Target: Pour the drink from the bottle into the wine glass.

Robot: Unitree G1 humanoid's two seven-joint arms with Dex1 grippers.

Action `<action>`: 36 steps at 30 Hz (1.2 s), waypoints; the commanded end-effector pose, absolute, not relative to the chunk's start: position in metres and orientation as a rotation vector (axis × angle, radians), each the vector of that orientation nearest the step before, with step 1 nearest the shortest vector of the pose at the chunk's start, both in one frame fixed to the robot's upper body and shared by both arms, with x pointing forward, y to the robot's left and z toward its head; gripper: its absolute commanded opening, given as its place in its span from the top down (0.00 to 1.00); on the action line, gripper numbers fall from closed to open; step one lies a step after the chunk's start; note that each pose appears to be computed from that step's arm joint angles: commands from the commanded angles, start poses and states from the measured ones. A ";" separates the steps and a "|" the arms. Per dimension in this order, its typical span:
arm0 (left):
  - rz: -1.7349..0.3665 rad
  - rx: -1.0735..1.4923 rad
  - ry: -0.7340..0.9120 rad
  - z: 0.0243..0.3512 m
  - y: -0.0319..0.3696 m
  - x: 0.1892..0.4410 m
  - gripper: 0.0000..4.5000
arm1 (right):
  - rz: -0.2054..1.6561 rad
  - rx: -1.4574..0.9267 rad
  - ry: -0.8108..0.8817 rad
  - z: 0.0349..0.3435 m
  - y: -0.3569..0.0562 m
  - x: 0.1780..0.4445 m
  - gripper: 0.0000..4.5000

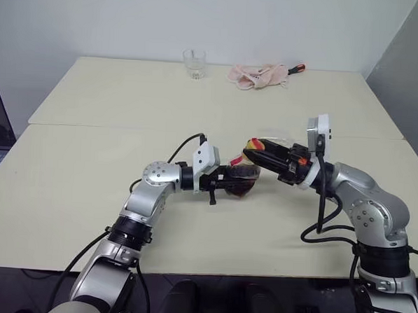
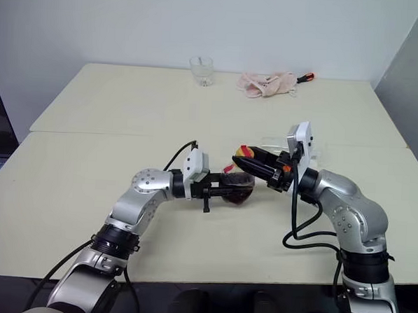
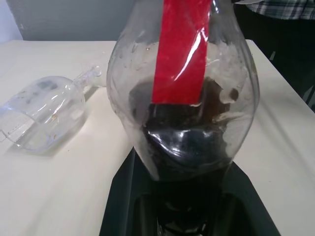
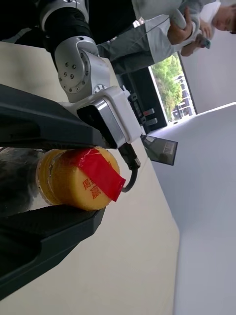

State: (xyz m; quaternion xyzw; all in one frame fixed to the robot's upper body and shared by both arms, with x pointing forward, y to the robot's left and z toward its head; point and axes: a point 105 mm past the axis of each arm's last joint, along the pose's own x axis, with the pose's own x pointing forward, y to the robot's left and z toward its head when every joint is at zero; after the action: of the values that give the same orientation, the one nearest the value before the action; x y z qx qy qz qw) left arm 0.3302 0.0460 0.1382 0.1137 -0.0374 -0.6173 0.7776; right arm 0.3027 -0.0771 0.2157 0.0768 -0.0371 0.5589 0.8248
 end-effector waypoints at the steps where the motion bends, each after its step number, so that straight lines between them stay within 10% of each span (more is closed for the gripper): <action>1: -1.328 0.258 -0.083 0.140 0.043 0.330 0.85 | 1.244 0.228 -0.271 0.259 -0.079 0.289 0.72; 10: -1.327 0.258 -0.081 0.139 0.043 0.330 0.85 | 0.872 0.418 -0.380 0.270 -0.141 0.299 0.73; 20: -1.328 0.249 -0.087 0.140 0.041 0.331 0.85 | -0.070 0.182 0.024 0.123 -0.277 0.322 0.73; 25: -1.334 0.246 -0.090 0.141 0.038 0.331 0.85 | -0.185 0.063 0.152 0.084 -0.289 0.321 0.73; 36: -1.300 0.248 -0.088 0.142 0.045 0.336 0.85 | -0.056 0.009 0.103 0.117 -0.274 0.325 0.00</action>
State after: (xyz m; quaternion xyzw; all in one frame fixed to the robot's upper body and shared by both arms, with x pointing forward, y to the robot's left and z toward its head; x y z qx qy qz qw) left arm 0.3341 0.0442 0.1259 0.1084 -0.0089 -0.6084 0.7862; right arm 0.3239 -0.2758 0.0873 0.0170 0.0933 -0.0424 0.9946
